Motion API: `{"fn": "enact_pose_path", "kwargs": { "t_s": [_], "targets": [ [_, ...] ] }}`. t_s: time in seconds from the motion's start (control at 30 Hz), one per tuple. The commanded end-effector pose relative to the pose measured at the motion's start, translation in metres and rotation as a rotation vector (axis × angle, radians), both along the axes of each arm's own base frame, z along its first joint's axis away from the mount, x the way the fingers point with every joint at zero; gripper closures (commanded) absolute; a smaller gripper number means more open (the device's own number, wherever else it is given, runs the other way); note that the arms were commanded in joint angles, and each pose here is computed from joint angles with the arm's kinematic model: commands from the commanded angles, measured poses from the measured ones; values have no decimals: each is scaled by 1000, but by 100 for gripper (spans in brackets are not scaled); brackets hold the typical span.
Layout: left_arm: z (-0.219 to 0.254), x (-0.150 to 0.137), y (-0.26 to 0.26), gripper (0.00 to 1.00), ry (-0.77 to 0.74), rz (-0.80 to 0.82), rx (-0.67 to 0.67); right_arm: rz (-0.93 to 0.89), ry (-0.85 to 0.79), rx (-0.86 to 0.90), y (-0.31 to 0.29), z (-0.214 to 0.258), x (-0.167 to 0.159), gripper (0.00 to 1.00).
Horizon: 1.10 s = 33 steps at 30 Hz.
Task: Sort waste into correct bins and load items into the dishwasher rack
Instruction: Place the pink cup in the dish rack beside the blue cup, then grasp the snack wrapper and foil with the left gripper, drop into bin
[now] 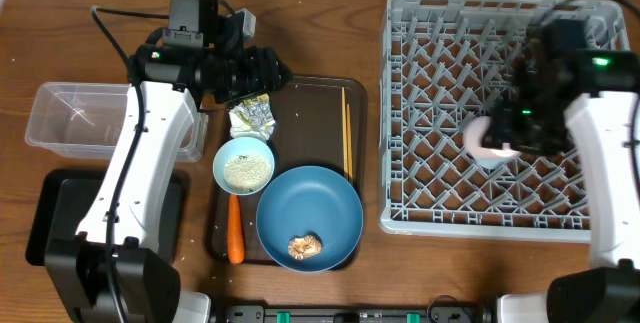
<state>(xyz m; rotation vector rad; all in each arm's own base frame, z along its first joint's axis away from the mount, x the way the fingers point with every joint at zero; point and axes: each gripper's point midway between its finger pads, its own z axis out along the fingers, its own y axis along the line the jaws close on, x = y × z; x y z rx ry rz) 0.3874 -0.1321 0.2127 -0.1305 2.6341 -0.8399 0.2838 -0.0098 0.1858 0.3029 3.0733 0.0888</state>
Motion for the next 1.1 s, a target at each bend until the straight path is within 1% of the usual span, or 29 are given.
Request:
{"fn": "enact_pose_path", "kwargs": {
  "t_s": [0.0, 0.07, 0.23, 0.33, 0.47, 0.63, 0.87, 0.9, 1.07],
  "targets": [
    [8, -2, 2, 36, -25, -4, 14, -112, -23, -52, -40, 10, -6, 51],
    [8, -3, 2, 37, -18, -4, 14, -161, -25, -33, -50, 10, -8, 51],
    [6, -5, 2, 37, -9, -4, 16, -276, -60, -52, -82, 10, -6, 51],
    [7, -5, 2, 36, -9, -4, 16, -296, -81, -61, -91, 9, 0, 51],
    [6, -6, 2, 37, -5, -4, 16, -379, -75, -166, -114, 5, 2, 51],
    [5, -9, 3, 36, 9, -4, 18, -385, -77, -144, -114, -3, 12, 50],
    [4, -9, 3, 37, 11, -4, 18, -379, 0, -129, -116, -27, 16, 48],
    [4, -9, 3, 36, 11, -4, 18, -379, 11, -127, -116, -31, 17, 45],
    [4, -9, 3, 36, 11, -4, 18, -386, 61, -108, -115, -47, 19, 26]
  ]
}}
